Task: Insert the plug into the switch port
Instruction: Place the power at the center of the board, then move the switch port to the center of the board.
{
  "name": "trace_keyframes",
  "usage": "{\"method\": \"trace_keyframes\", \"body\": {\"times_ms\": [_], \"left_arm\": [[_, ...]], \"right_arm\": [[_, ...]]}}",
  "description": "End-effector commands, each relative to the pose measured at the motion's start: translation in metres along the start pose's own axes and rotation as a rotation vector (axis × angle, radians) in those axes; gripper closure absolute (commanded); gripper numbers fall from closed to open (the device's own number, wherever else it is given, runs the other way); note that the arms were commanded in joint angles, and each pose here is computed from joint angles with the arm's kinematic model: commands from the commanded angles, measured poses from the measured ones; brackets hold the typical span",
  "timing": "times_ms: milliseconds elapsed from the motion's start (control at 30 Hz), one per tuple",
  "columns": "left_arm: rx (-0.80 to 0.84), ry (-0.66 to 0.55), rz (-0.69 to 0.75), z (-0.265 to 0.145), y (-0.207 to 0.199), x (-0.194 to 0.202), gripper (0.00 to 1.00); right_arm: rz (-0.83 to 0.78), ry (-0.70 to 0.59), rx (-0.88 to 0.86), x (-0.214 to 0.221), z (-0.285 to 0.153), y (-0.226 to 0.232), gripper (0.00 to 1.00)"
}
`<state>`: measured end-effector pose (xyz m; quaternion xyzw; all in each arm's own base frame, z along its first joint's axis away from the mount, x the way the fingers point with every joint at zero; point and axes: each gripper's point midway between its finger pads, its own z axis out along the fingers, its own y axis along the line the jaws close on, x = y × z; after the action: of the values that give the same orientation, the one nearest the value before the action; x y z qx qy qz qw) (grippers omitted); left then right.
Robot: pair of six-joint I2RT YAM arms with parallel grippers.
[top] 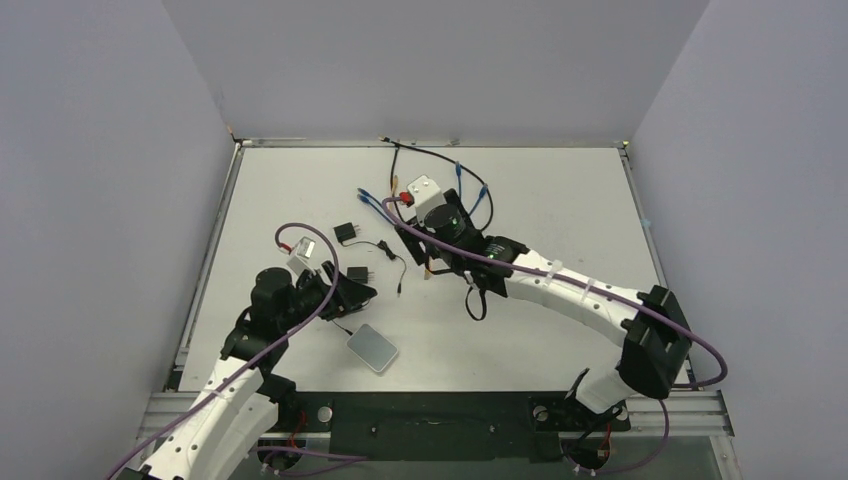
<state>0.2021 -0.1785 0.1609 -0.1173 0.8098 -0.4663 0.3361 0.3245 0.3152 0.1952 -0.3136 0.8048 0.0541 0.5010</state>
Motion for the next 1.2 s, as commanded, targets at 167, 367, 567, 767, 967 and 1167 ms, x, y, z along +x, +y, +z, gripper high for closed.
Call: {"method": "trace_keyframes", "body": {"times_ms": [167,367,567,767,967,1167], "left_arm": [[0.004,0.012,-0.012,0.006,0.012,0.007,0.46],[-0.074,0.031,-0.069,0.008,0.033,0.017,0.47],[-0.254,0.090,-0.129,0.004,0.067,0.034,0.53],[-0.373,0.144,-0.122,0.000,0.072,0.053,0.54],[-0.477,0.147,-0.049,-0.009,0.063,0.059,0.52],[-0.611,0.145,-0.043,-0.028,0.075,0.065,0.52]], "right_arm": [[0.185,-0.048,0.120,-0.007,-0.025,-0.052,0.12],[0.260,0.001,0.106,0.018,-0.021,-0.062,0.09],[0.244,0.037,0.072,0.037,-0.024,-0.054,0.09],[0.230,0.060,0.054,0.050,-0.025,-0.044,0.09],[0.189,0.064,0.046,0.054,-0.027,-0.034,0.09],[0.182,0.058,0.020,0.057,-0.029,-0.023,0.09]]}}
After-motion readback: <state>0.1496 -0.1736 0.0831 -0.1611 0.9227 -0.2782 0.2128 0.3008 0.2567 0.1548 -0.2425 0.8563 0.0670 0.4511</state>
